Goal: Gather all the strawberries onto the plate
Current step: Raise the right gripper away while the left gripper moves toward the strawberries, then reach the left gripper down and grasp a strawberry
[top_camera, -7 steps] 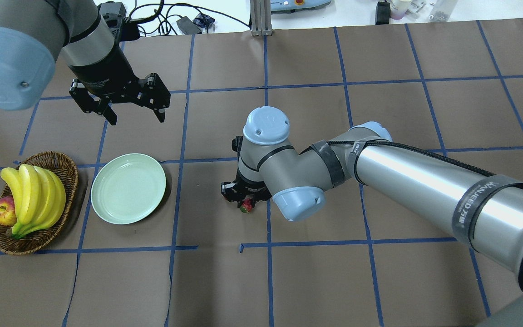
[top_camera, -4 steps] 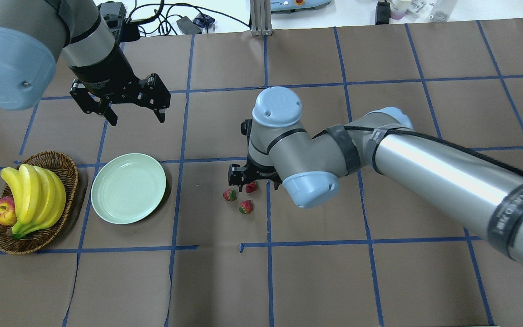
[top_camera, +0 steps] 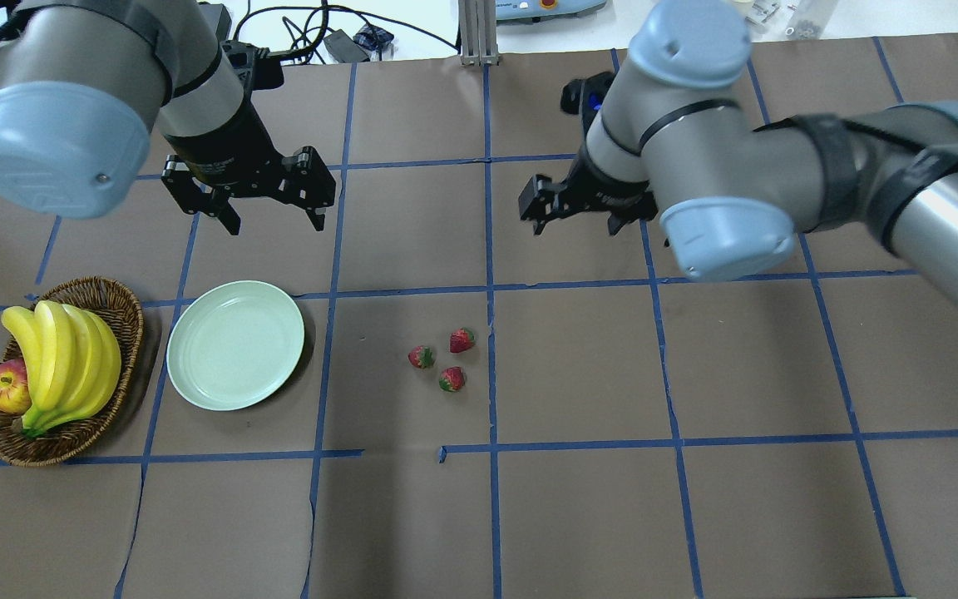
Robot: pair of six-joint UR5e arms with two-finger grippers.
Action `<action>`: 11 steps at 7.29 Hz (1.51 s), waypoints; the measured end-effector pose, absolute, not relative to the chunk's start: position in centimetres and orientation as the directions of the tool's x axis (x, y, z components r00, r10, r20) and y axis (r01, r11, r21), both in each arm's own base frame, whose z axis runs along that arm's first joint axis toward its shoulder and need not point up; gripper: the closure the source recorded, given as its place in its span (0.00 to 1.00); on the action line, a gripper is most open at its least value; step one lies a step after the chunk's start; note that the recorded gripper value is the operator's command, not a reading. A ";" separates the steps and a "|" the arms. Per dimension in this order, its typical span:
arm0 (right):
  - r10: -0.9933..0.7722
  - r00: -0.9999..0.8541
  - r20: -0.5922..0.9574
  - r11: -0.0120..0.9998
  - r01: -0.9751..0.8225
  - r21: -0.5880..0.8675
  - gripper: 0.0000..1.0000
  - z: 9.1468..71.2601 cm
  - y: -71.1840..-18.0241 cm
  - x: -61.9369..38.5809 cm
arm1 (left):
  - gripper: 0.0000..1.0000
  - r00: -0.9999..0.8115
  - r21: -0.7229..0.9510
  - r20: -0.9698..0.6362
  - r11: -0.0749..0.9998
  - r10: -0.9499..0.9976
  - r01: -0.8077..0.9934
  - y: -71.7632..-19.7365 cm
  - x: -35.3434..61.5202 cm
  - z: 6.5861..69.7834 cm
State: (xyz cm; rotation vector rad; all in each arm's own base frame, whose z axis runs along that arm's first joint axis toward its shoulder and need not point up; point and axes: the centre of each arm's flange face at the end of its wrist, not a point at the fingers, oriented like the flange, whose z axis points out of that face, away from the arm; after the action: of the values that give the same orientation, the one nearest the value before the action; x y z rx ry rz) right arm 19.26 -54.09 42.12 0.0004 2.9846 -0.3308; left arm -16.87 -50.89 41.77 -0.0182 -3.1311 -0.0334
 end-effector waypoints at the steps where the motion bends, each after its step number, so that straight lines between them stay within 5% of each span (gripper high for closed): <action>1: -0.011 -0.994 -0.111 0.972 0.016 -0.234 0.01 44.0 -55.0 17.6 | 0.00 -1.000 0.017 0.011 1.000 0.019 0.019 -50.8 -17.2 41.5; 4: -0.001 -0.999 0.040 0.969 -0.011 -0.248 0.00 41.6 -53.3 14.6 | 0.00 -1.000 0.014 0.010 1.000 0.023 0.024 -50.7 -17.4 41.3; 8: -0.078 -0.994 0.070 0.989 -0.069 0.131 0.00 47.8 -49.6 14.2 | 0.00 -1.000 0.013 0.010 1.000 0.001 0.001 -51.5 -18.2 39.9; 11: -0.072 -0.995 0.063 0.997 -0.072 0.005 0.00 49.3 -51.9 14.6 | 0.00 -0.999 -0.016 -0.002 0.998 -0.054 -0.054 -52.2 -22.6 34.5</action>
State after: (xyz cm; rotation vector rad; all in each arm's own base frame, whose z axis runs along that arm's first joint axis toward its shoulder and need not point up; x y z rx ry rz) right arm 14.62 -51.86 49.31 -0.1162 3.2022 0.0043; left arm -22.63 -52.16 34.53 0.0849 -3.1430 0.0249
